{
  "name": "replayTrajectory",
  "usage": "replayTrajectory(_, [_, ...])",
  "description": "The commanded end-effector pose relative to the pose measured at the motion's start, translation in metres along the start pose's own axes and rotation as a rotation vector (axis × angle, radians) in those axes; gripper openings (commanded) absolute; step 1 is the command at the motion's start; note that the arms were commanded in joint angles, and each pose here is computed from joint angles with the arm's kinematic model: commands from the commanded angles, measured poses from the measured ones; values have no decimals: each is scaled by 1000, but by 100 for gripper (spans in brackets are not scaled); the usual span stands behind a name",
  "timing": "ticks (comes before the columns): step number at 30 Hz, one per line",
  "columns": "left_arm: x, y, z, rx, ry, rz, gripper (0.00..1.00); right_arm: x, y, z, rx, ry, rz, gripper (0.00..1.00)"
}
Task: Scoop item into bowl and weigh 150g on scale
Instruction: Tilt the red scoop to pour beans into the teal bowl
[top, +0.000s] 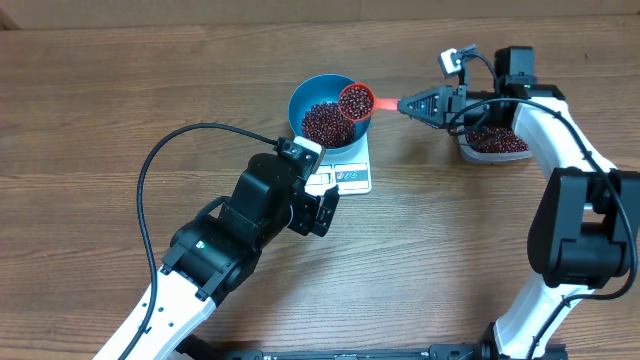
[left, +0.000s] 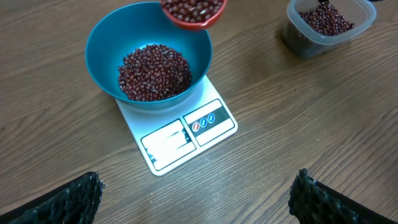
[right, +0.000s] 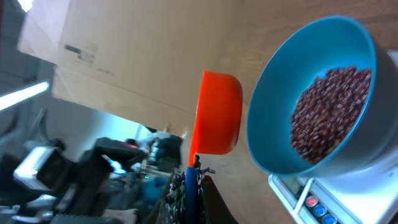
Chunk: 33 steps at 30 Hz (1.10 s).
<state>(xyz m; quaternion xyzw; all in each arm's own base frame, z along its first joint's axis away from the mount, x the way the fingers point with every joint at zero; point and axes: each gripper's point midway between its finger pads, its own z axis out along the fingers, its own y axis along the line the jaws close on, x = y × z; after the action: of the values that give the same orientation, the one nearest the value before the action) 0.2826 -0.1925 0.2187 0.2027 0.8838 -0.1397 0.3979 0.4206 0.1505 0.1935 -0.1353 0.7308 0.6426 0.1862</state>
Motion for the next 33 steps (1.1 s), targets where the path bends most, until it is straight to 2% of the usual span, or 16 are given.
replayTrajectory(1, [2,0,1,7,3,19,99,-9,2,11,27,14,-42,4])
replayTrajectory(8, [0,0,1,8,-5,19,99,-22,0,29,60,15,-209,4])
replayTrajectory(13, [-2,-1,1,10,-15,18,99,-33,-14,34,164,-6,-288,4])
replayTrajectory(18, [-2,-1,1,10,-15,18,100,-39,-12,39,166,-9,-414,4])
replayTrajectory(22, [-2,-1,1,10,-15,18,99,-42,-18,38,208,-10,-475,4])
replayTrajectory(33, [-2,-1,1,9,-15,19,99,-36,-21,37,214,44,-807,3])
